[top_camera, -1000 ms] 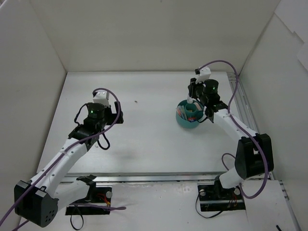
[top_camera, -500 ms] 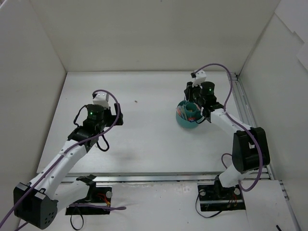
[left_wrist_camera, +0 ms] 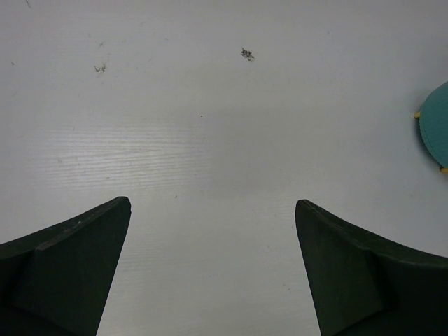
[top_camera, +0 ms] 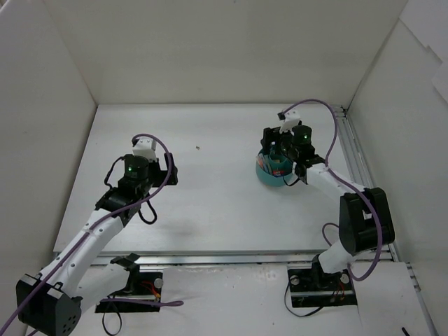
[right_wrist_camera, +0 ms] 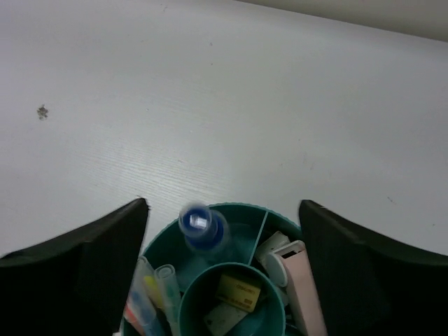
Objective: Sort the stationery into containers
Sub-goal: Reset both arms
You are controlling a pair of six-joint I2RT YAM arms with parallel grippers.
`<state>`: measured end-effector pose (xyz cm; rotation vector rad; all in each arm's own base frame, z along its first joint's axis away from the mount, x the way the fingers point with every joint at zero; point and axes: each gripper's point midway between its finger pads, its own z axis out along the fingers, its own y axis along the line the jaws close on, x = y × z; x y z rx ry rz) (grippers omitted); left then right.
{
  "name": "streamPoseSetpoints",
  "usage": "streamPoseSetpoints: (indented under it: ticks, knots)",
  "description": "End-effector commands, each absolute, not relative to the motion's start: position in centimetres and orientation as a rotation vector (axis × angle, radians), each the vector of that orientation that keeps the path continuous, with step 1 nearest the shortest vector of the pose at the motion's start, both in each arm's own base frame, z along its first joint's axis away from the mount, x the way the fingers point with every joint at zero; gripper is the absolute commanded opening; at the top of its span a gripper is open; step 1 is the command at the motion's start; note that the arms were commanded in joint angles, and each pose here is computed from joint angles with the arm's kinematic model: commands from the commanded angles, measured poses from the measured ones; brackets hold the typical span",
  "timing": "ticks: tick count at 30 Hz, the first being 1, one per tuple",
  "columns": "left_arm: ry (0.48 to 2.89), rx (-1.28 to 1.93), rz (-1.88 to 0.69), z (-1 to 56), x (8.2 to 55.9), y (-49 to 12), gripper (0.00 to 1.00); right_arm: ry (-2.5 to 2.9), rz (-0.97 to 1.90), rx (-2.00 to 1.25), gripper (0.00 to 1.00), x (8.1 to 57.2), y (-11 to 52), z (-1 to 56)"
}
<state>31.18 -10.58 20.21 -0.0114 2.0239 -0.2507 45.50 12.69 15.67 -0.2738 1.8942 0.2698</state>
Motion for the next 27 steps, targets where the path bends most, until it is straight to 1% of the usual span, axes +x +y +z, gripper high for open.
streamPoseSetpoints:
  ticks: [1,6,7,9,10,11,12,13,15,16,17,18,19,22,27]
  knots:
    - [1.943,-0.039,-0.250,22.7,31.6,-10.1,1.00,1.655,0.293,-0.271,0.98,45.2,13.3,24.4]
    - [1.916,-0.045,-0.248,23.8,31.2,-9.7,1.00,1.533,0.289,-0.255,0.98,43.2,12.8,29.8]
    - [1.905,-0.048,-0.249,24.2,31.2,-9.6,1.00,1.487,0.266,-0.224,0.98,42.4,12.1,31.9]
    - [1.891,-0.061,-0.237,24.7,30.9,-9.2,1.00,1.481,0.257,-0.150,0.98,41.4,11.1,32.9]
    - [1.883,-0.074,-0.233,25.2,30.9,-9.0,1.00,1.459,0.209,-0.079,0.98,40.6,9.4,34.4]
    - [1.878,-0.114,-0.211,25.5,30.8,-8.2,1.00,1.483,0.149,-0.006,0.98,39.7,7.6,34.6]
    - [1.881,-0.129,-0.202,25.4,30.6,-8.0,1.00,1.519,0.149,-0.005,0.98,39.5,7.7,33.8]
    - [1.878,-0.145,-0.195,25.8,30.6,-7.7,1.00,1.521,0.105,0.098,0.98,38.8,5.8,34.5]
    - [1.879,-0.196,-0.176,26.0,30.4,-6.8,1.00,1.599,0.001,0.221,0.98,37.3,3.1,32.9]
    - [1.884,-0.193,-0.177,25.8,30.4,-6.8,1.00,1.619,0.012,0.290,0.98,36.7,2.7,32.5]
    - [1.876,-0.200,-0.178,25.9,30.3,-6.5,1.00,1.672,-0.017,0.321,0.98,35.8,2.0,31.1]
    - [1.875,-0.209,-0.177,25.7,30.4,-6.3,1.00,1.663,-0.024,0.352,0.98,35.0,1.4,31.3]
    - [1.874,-0.207,-0.184,25.8,30.3,-6.4,1.00,1.685,-0.020,0.383,0.98,34.5,1.3,29.8]
    - [1.871,-0.209,-0.196,26.0,29.8,-6.3,1.00,1.669,-0.044,0.382,0.98,32.9,0.5,28.7]
    - [1.871,-0.223,-0.171,26.6,28.8,-5.4,1.00,1.548,-0.084,0.537,0.98,30.0,-2.2,29.9]
